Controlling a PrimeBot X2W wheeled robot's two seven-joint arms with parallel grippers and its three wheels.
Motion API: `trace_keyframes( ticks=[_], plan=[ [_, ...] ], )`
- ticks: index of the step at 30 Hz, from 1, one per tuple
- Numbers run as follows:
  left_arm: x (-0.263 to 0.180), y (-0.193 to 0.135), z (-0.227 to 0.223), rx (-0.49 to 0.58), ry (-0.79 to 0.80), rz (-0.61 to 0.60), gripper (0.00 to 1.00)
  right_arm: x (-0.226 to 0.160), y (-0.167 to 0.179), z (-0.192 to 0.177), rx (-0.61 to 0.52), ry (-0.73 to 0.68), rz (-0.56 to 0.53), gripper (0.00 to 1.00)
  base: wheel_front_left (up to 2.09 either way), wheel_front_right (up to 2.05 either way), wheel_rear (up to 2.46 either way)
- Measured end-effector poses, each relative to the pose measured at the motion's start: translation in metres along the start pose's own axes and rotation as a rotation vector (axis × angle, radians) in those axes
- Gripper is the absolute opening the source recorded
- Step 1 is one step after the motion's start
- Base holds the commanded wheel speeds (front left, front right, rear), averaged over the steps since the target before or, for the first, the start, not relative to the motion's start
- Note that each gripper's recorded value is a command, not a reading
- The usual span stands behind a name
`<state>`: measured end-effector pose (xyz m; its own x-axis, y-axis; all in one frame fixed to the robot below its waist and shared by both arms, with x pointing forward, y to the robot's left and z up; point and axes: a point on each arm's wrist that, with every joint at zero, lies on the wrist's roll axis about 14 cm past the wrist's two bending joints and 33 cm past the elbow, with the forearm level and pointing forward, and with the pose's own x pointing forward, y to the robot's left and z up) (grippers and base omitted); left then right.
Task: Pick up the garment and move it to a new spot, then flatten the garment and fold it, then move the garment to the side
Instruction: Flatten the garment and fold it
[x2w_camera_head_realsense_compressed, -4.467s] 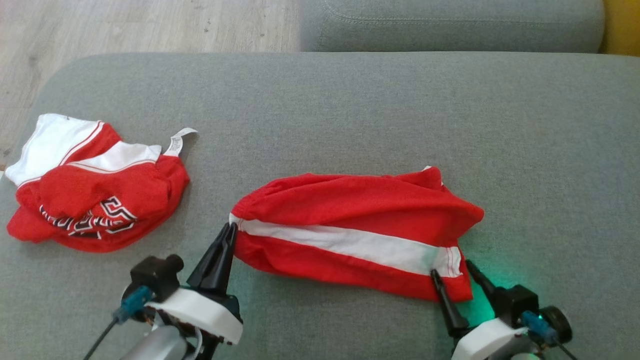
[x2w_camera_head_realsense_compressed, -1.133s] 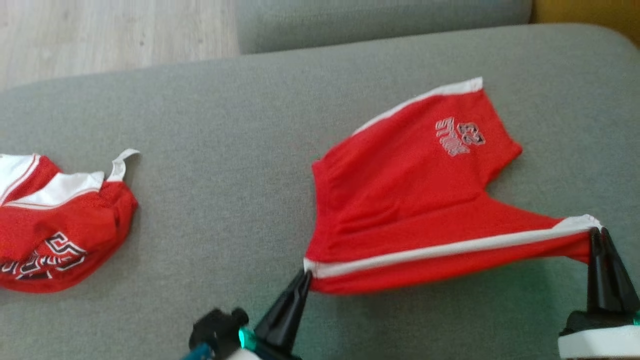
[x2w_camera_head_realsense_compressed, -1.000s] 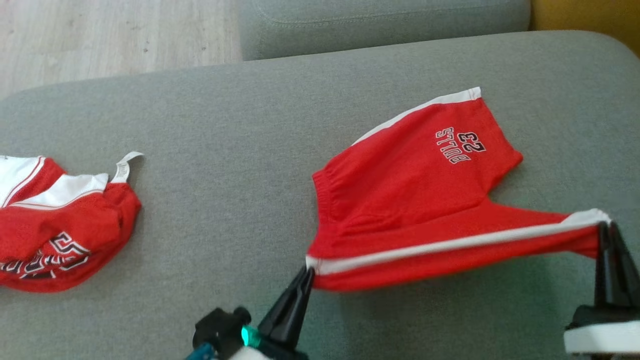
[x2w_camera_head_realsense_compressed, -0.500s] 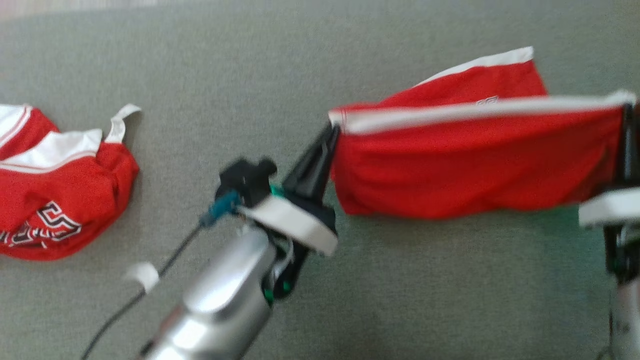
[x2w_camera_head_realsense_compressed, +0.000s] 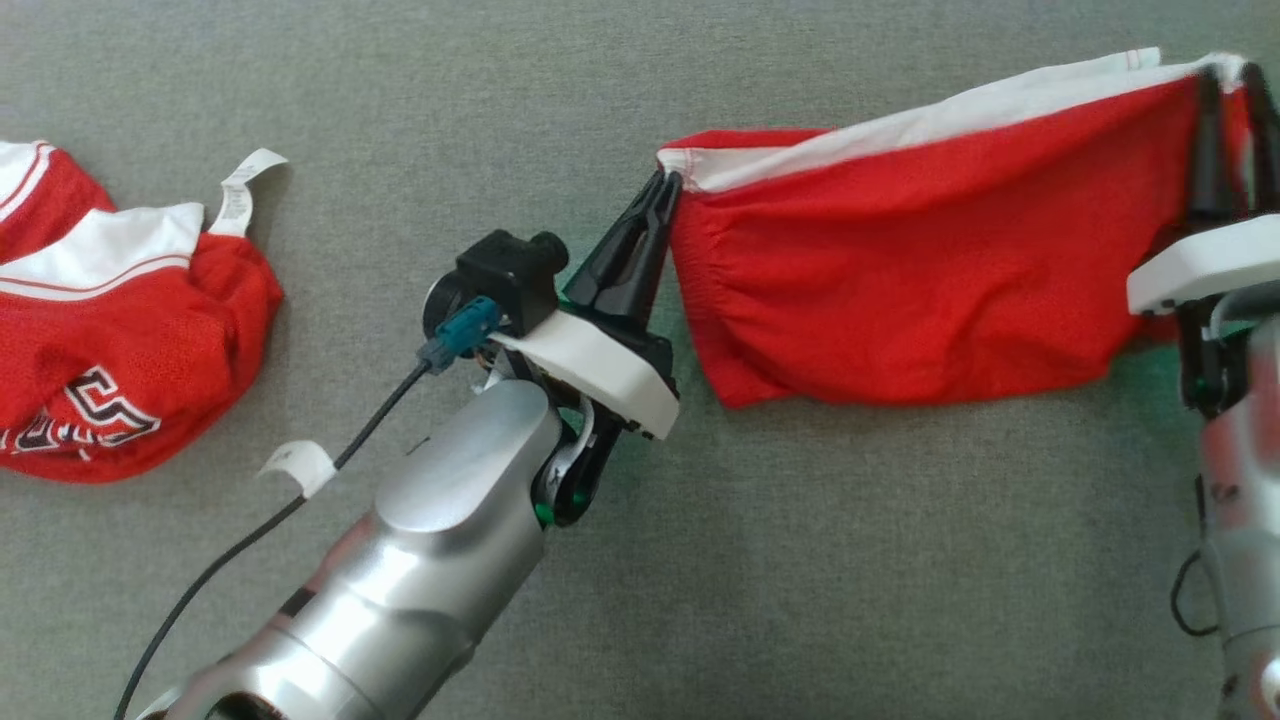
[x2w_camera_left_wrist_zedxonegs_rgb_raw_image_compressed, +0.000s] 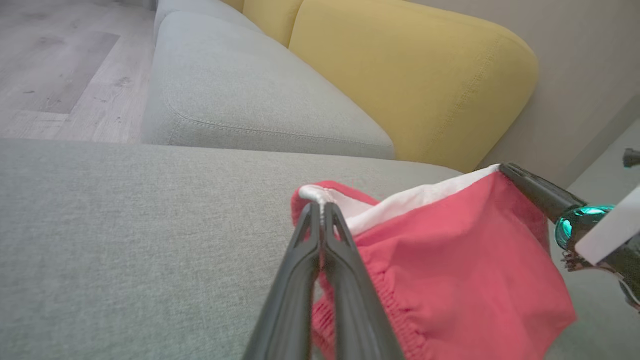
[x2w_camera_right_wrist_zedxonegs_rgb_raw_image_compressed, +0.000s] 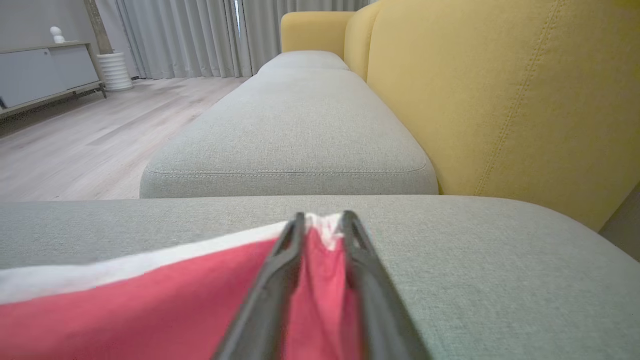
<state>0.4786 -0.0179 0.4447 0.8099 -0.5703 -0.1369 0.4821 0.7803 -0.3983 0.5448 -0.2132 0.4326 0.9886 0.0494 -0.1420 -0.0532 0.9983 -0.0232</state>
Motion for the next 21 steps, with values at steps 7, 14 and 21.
trace_keyframes(
  ticks=[7, 14, 21],
  plan=[
    [-0.007, -0.015, 0.039, 0.069, -0.134, -0.021, 1.00, -0.012, 0.011, 0.003, -0.007, -0.019, 0.034, 1.00, 0.00, 0.00, 0.00],
    [-0.057, -0.011, 0.033, 0.116, -0.199, 0.127, 1.00, -0.080, 0.012, -0.043, 0.049, 0.093, 0.019, 1.00, 0.00, 0.00, 0.00],
    [-0.103, -0.010, 0.047, 0.220, -0.291, 0.241, 1.00, -0.087, -0.014, -0.043, 0.124, 0.108, -0.076, 1.00, 0.00, 0.00, 0.00]
  ],
)
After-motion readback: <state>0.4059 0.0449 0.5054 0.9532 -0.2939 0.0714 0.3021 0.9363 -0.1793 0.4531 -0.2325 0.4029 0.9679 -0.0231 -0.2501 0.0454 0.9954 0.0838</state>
